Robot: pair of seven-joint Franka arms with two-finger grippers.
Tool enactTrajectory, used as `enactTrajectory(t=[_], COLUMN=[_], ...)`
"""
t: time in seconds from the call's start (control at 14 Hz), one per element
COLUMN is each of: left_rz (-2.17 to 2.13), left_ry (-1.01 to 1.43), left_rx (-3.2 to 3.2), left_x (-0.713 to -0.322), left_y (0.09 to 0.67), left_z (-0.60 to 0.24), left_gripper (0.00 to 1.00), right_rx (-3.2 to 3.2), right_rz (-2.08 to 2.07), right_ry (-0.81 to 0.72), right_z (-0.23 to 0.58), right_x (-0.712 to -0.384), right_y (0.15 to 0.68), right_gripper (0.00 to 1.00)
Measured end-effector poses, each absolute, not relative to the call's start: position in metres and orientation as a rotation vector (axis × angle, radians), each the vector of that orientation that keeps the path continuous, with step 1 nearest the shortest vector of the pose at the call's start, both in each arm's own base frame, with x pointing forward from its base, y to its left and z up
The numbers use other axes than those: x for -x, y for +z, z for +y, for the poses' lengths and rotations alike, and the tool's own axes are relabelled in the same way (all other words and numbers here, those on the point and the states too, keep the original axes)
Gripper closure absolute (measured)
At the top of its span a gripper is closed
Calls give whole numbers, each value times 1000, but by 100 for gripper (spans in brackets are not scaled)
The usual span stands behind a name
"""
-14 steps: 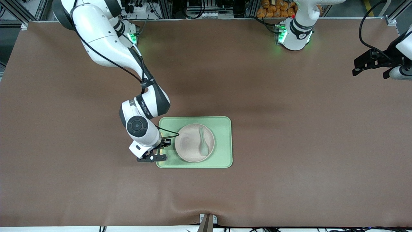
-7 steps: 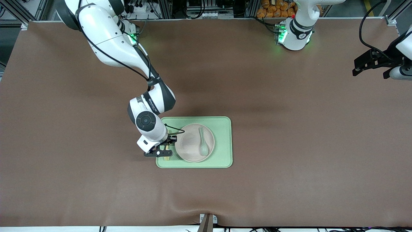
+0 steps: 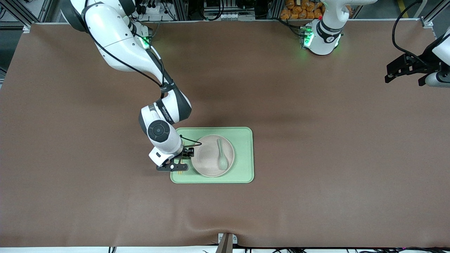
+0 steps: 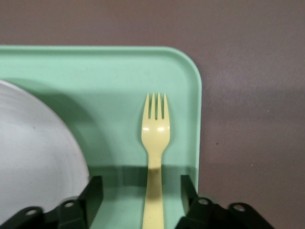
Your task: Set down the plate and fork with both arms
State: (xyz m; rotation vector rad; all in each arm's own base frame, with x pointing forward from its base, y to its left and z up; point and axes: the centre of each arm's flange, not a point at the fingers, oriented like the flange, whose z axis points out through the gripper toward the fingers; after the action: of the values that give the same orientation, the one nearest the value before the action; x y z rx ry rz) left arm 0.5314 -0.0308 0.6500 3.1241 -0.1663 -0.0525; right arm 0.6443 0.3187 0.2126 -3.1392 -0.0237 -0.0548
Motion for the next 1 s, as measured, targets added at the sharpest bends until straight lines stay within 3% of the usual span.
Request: enactTrajectory(t=[0.14,0.29,0.57,1.0], left_rz=[-166,-166,-166,-166], left_ry=[-53,-53,-52,-53], left_rx=[-3124,-3124,-3124,-3124], left_x=[-531,-531,-531,-531], left_y=[650,650,650,650], left_z=[-31,-31,-31,-31], left_gripper=[0,0,0,0], right_rx=[3144,3155,3134,3155], right_rz=[-2,27,18,51], right_ry=[-45,-13,-97,18], right_z=[312,292,226,102], right_x=[-653,-669,-699,-694], right_y=[234,271,359,447], right_gripper=[0,0,0,0])
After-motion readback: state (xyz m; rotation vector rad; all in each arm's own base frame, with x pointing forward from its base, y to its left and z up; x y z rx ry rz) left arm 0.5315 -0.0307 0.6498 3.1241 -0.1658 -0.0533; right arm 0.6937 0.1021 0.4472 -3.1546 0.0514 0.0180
